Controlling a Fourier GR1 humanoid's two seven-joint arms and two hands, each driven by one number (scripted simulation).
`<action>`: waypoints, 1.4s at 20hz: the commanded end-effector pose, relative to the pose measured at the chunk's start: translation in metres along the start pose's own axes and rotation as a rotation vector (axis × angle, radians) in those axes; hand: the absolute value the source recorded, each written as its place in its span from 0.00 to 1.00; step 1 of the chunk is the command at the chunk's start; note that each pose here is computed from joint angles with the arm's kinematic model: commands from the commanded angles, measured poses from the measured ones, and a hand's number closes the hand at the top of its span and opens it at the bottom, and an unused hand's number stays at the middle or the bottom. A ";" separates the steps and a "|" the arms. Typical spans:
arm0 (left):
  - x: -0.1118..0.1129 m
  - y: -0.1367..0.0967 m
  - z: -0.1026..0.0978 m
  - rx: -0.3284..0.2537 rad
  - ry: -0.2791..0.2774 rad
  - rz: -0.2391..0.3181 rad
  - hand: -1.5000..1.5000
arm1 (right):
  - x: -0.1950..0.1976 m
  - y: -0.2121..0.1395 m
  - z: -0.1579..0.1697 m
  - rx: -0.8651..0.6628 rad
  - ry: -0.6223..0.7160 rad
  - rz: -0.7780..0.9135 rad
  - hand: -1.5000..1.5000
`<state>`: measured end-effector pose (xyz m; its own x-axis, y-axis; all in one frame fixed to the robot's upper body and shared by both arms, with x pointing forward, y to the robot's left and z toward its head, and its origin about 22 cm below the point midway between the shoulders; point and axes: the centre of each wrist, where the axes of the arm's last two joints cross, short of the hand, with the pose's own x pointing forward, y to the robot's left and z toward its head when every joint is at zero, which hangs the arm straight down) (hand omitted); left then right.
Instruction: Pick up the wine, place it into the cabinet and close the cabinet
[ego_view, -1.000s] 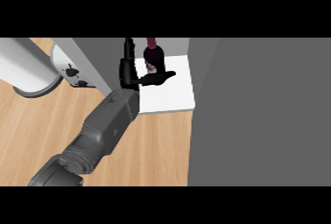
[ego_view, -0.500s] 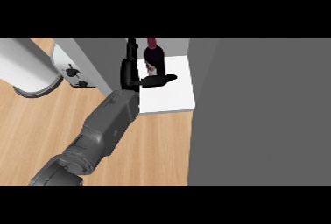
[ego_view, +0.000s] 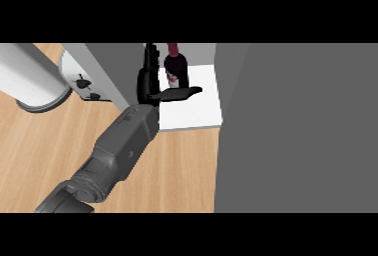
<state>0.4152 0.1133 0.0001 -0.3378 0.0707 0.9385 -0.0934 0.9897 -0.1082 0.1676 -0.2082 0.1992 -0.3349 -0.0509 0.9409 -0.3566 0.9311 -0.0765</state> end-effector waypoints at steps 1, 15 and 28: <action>-0.009 0.008 0.011 0.037 0.029 0.051 0.00 | 0.002 0.004 0.004 0.001 -0.004 -0.020 0.00; -0.009 -0.026 0.092 -0.014 0.069 0.076 0.00 | 0.020 0.005 0.028 -0.060 -0.009 0.011 0.00; 0.050 -0.057 0.161 -0.041 0.027 0.127 0.00 | 0.011 -0.005 0.022 -0.064 -0.023 0.011 0.00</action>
<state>0.2728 0.0465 -0.0198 -0.3067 0.1637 0.9376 -0.0138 0.9842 -0.1764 0.1573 -0.2167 0.1969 -0.3357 -0.0107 0.9419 -0.2657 0.9604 -0.0838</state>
